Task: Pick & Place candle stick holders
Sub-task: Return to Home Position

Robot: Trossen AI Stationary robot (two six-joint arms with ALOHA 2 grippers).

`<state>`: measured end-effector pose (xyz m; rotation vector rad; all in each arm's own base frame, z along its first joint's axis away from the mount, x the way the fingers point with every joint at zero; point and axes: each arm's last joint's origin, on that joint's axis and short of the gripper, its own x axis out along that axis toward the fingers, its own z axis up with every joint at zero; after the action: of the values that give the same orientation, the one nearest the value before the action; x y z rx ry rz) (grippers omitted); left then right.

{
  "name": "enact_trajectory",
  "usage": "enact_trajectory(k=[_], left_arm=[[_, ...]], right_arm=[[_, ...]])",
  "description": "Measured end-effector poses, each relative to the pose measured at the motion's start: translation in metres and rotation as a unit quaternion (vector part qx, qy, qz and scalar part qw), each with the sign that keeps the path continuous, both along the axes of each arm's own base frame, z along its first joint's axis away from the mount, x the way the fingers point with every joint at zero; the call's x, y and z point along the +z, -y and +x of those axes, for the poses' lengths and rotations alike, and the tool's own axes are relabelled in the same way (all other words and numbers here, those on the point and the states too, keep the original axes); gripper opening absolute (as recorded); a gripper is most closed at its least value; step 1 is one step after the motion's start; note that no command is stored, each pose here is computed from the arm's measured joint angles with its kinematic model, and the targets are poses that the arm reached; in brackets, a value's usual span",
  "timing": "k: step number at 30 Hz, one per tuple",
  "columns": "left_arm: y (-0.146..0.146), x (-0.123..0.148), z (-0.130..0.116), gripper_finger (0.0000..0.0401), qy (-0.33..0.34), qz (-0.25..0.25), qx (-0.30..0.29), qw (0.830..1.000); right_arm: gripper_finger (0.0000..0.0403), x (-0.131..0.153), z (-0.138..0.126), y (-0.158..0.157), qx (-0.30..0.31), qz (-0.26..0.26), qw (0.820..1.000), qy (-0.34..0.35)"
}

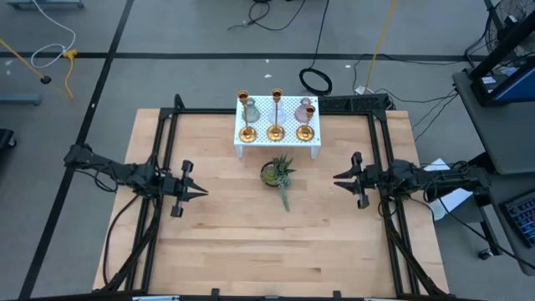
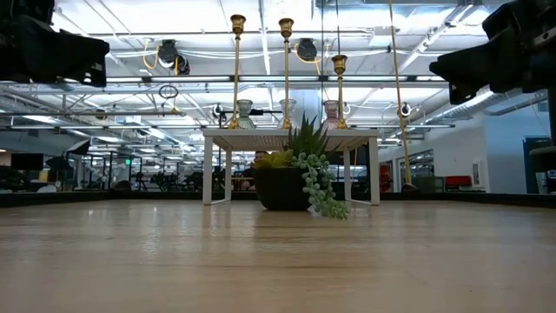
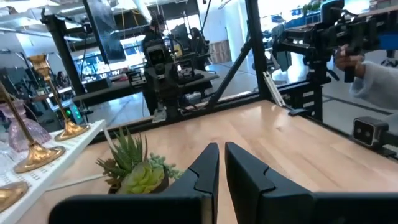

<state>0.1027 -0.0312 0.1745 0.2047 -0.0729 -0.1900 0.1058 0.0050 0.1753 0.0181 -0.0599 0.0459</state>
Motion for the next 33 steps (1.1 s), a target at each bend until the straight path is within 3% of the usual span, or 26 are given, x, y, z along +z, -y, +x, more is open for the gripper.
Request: enact_trajectory(k=[6,13,33], left_arm=[[-0.002,0.0,-0.001,0.0035,-0.002,-0.002,0.025,1.0],[-0.002,-0.014,-0.001,0.0035,-0.072,0.029,0.024,0.997],[-0.002,-0.013,0.0,0.0035,-0.07,0.016,0.026,0.997]], right_arm=[[0.0077,-0.003,0.0,0.0,0.0,0.0,1.0,-0.016],[0.0077,-0.008,0.0,0.0,0.0,-0.003,0.999,-0.04],[0.0077,-0.008,0.0,0.0,0.0,-0.003,0.999,-0.04]])
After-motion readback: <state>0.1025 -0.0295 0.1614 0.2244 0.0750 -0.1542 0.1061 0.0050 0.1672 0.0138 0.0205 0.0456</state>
